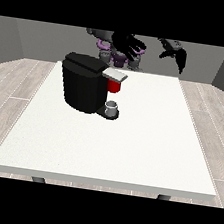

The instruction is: Insert the coffee pod into the coffee machine and close the lid

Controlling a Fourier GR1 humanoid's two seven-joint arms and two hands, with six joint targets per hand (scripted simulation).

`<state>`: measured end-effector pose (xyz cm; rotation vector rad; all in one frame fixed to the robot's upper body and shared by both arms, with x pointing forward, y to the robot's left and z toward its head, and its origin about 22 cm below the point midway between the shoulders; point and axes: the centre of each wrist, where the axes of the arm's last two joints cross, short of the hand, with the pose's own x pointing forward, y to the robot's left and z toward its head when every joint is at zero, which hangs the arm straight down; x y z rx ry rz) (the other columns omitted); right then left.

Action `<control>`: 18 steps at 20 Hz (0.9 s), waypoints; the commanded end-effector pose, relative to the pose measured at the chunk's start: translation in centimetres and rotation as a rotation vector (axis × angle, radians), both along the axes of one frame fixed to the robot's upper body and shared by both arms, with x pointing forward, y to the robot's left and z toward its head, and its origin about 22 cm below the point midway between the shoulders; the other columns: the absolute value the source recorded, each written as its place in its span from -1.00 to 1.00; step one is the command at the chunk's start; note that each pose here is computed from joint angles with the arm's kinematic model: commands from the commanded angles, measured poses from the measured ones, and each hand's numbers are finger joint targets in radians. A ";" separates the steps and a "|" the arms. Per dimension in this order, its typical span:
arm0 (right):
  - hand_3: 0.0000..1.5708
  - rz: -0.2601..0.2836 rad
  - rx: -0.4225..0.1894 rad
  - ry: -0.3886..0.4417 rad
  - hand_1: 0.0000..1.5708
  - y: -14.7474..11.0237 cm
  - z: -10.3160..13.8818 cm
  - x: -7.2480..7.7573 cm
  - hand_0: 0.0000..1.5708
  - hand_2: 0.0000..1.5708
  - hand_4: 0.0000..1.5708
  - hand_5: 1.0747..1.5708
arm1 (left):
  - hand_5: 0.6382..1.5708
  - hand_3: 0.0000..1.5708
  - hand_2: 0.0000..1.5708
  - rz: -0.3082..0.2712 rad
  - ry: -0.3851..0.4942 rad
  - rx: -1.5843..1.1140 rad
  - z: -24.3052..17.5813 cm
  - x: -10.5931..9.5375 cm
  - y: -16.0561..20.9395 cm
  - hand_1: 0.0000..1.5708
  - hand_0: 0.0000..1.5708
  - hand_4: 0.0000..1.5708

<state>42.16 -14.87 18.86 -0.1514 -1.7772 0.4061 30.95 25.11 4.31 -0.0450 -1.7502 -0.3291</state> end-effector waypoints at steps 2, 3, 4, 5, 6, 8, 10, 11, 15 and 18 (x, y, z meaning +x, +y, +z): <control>-1.00 -0.020 -0.027 -0.109 -1.00 -0.4 2.5 1.1 -1.00 -1.00 -0.69 1.00 | 1.00 -1.00 -1.00 -0.058 -0.086 0.000 1.8 -0.1 -1.4 -1.00 -1.00 -0.45; -1.00 0.013 -0.032 -0.093 -1.00 2.4 2.1 0.5 -1.00 -1.00 -0.80 1.00 | 1.00 -1.00 -1.00 -0.030 -0.047 0.006 -0.4 -0.4 -0.2 -1.00 -1.00 -0.46; -1.00 0.046 -0.054 -0.081 -1.00 3.2 5.2 0.8 -1.00 -1.00 -0.88 1.00 | 1.00 -1.00 -1.00 -0.031 -0.054 -0.006 1.4 1.1 -1.7 -1.00 -1.00 -0.47; -1.00 0.013 -0.043 -0.103 -1.00 2.1 4.5 1.1 -1.00 -1.00 -0.84 1.00 | 1.00 -1.00 -1.00 -0.056 -0.061 0.011 1.3 0.3 0.5 -1.00 -1.00 -0.45; -1.00 0.042 -0.068 -0.102 -1.00 2.7 4.1 0.9 -1.00 -1.00 -0.87 1.00 | 1.00 -1.00 -1.00 -0.057 -0.041 -0.044 0.4 0.3 0.3 -1.00 -1.00 -0.43; -1.00 0.010 -0.100 -0.104 -1.00 2.7 5.4 1.4 -1.00 -1.00 -0.89 1.00 | 1.00 -1.00 -1.00 -0.051 -0.052 -0.003 1.7 0.3 -0.5 -1.00 -1.00 -0.53; -1.00 0.029 -0.093 -0.163 -1.00 4.0 7.4 1.2 -1.00 -1.00 -0.93 1.00 | 1.00 -1.00 -1.00 -0.048 -0.085 -0.019 2.0 1.2 -0.7 -1.00 -1.00 -0.50; -1.00 0.045 -0.080 -0.197 -1.00 4.3 7.0 1.2 -1.00 -1.00 -1.00 1.00 | 1.00 -1.00 -1.00 -0.056 -0.119 -0.029 2.2 1.3 -1.0 -1.00 -1.00 -0.46; -1.00 0.046 -0.099 -0.190 -1.00 4.8 8.8 1.3 -1.00 -1.00 -1.00 1.00 | 1.00 -1.00 -1.00 -0.059 -0.127 -0.037 2.0 1.3 1.1 -1.00 -1.00 -0.55; -1.00 0.036 -0.099 -0.230 -1.00 5.4 11.2 1.2 -1.00 -1.00 -1.00 1.00 | 1.00 -1.00 -1.00 -0.080 -0.140 -0.036 3.0 2.2 1.7 -1.00 -1.00 -0.73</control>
